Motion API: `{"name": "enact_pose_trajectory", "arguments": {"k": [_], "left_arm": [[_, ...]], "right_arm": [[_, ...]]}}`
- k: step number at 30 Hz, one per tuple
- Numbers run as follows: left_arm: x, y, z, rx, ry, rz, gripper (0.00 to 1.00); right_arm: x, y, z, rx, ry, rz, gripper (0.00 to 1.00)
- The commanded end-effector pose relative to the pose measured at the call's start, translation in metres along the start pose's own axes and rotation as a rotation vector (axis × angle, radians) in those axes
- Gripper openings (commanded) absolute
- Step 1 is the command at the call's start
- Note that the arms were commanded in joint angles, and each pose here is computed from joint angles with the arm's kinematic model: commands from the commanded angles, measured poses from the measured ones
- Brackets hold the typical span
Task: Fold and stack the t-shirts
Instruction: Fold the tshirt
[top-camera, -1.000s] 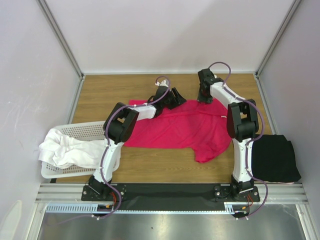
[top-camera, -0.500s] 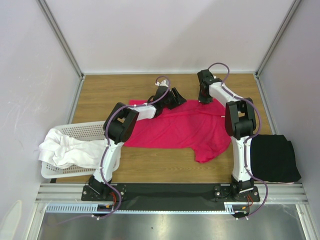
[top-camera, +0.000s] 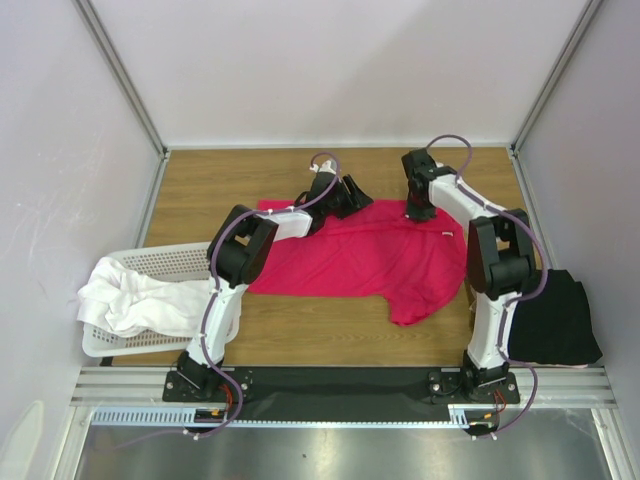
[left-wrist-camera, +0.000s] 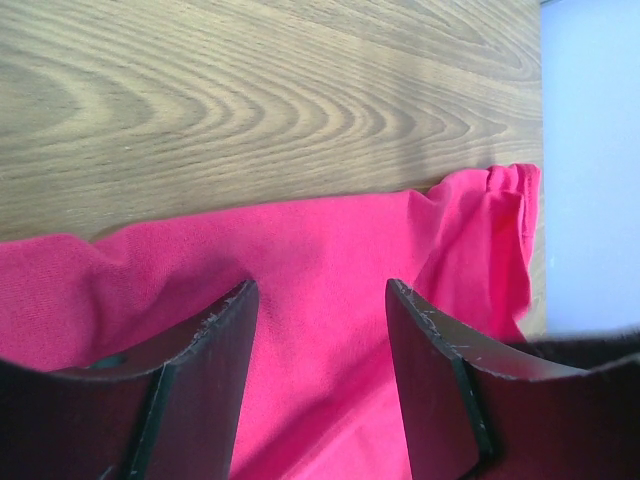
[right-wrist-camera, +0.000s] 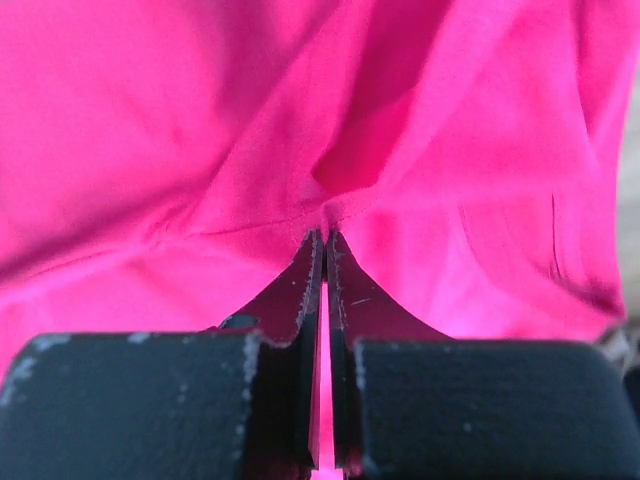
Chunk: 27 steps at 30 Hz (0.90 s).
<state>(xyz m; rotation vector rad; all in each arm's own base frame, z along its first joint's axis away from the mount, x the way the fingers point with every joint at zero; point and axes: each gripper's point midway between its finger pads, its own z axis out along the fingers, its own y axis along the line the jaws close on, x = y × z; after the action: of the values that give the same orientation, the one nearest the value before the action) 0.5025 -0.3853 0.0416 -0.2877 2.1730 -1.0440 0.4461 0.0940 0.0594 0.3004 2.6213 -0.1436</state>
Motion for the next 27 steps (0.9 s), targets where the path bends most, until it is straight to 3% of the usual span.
{"name": "enact_pose_trajectory", "arguments": {"k": [1, 14, 16, 17, 20, 27], "left_arm": [[0.012, 0.024, 0.003, -0.042, 0.031, -0.019, 0.61], [0.009, 0.025, 0.004, -0.027, 0.029, -0.024, 0.6], [0.009, 0.024, 0.004, -0.023, 0.032, -0.026, 0.6], [0.01, 0.024, 0.004, -0.023, 0.033, -0.024, 0.6], [0.01, 0.023, 0.005, -0.017, 0.035, -0.024, 0.6], [0.009, 0.025, 0.004, -0.017, 0.037, -0.019, 0.6]], "right_arm": [[0.014, -0.007, -0.032, -0.002, 0.003, 0.04, 0.0], [0.09, 0.001, -0.064, -0.033, 0.162, 0.041, 0.02], [0.094, 0.002, -0.069, -0.03, 0.178, 0.041, 0.16], [0.092, 0.002, -0.073, -0.034, 0.172, 0.048, 0.35], [0.073, 0.001, -0.085, -0.037, 0.132, 0.061, 0.59], [-0.018, -0.013, -0.088, -0.126, -0.01, 0.188, 0.63]]}}
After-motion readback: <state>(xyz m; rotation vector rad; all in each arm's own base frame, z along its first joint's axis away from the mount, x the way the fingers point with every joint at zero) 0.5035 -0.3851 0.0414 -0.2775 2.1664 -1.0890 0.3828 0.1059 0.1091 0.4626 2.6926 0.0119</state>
